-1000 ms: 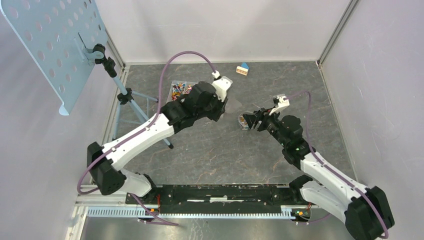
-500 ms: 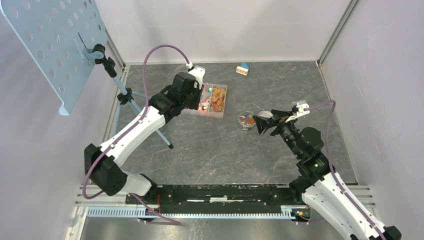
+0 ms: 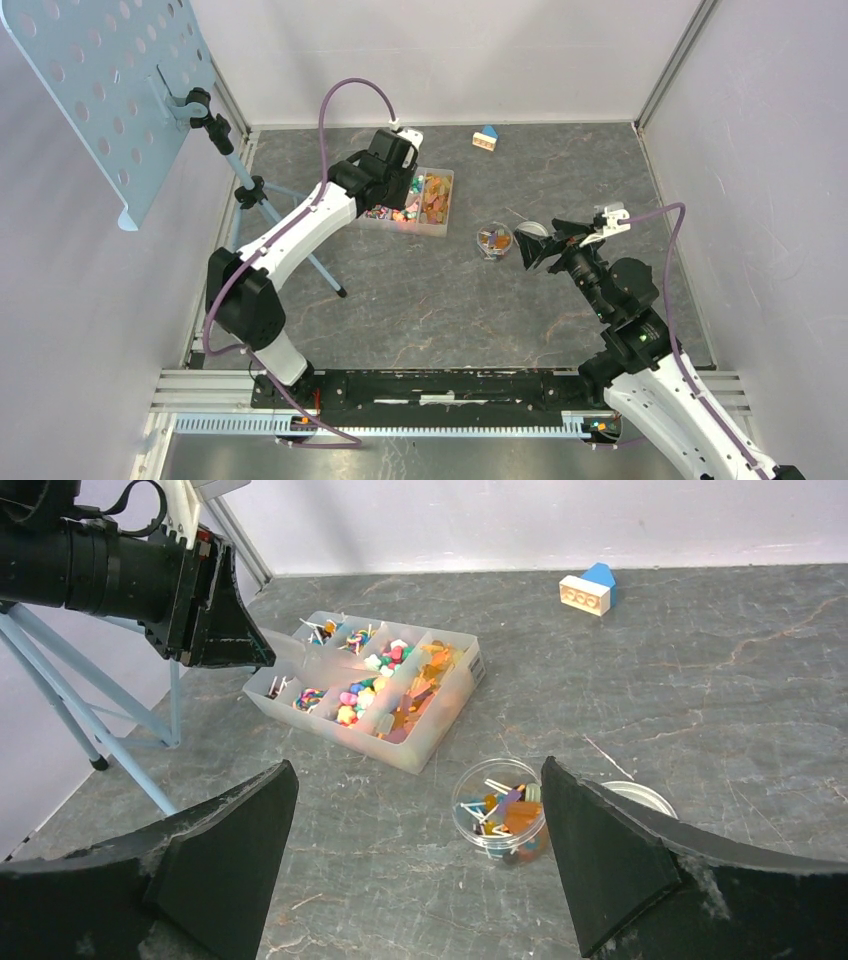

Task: Pack the candies
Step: Scoop the fake candies from the storage box.

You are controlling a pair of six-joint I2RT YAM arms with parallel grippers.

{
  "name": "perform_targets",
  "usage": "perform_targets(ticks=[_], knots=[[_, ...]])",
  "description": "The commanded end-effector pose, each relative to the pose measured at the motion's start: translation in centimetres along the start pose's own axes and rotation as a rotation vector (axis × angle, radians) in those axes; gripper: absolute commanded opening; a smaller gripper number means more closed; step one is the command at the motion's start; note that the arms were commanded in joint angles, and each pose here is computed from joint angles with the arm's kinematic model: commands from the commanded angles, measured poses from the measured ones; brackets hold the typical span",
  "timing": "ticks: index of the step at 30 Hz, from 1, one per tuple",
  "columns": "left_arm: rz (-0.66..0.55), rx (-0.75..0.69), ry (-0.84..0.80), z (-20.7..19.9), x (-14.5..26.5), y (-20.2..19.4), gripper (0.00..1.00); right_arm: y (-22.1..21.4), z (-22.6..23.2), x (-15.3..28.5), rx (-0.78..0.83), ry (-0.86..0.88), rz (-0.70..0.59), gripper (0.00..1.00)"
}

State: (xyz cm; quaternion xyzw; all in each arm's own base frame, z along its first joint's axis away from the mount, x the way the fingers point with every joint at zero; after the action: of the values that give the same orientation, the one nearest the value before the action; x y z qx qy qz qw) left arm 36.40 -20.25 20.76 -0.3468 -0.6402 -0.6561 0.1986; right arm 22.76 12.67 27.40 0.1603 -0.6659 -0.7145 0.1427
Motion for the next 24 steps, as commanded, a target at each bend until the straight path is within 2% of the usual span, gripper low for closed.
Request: perform_targets(ticks=[1, 9, 15, 24], knots=[[0.012, 0.075, -0.009, -0.5, -0.1, 0.4, 0.02, 2.6, -0.1, 0.4, 0.016, -0.011, -0.061, 0.98], [0.048, 0.075, -0.026, -1.1, -1.2, -0.1, 0.02, 2.6, -0.2, 0.5, 0.016, -0.018, -0.065, 0.98], [0.013, 0.069, -0.006, -0.6, 0.7, 1.3, 0.02, 2.5, -0.3, 0.5, 0.015, -0.020, -0.065, 0.98], [0.037, 0.078, -0.109, -2.3, 2.6, 1.4, 0.02, 2.1, -0.2, 0.3, 0.006, -0.016, -0.058, 0.98]])
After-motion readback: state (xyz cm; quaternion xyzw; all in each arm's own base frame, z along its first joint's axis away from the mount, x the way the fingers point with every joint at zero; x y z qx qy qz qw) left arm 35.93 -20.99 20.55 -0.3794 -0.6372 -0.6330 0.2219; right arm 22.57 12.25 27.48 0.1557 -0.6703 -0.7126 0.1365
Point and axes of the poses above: each gripper's point midway between its finger pads, its own x axis back along the fingers, its own z axis along the line the jaws close on, y = z × x, the point moved 2 cm from there along x, back along the fingers, and after that the axes turned 14 degrees about x, right-handed, at the moved point
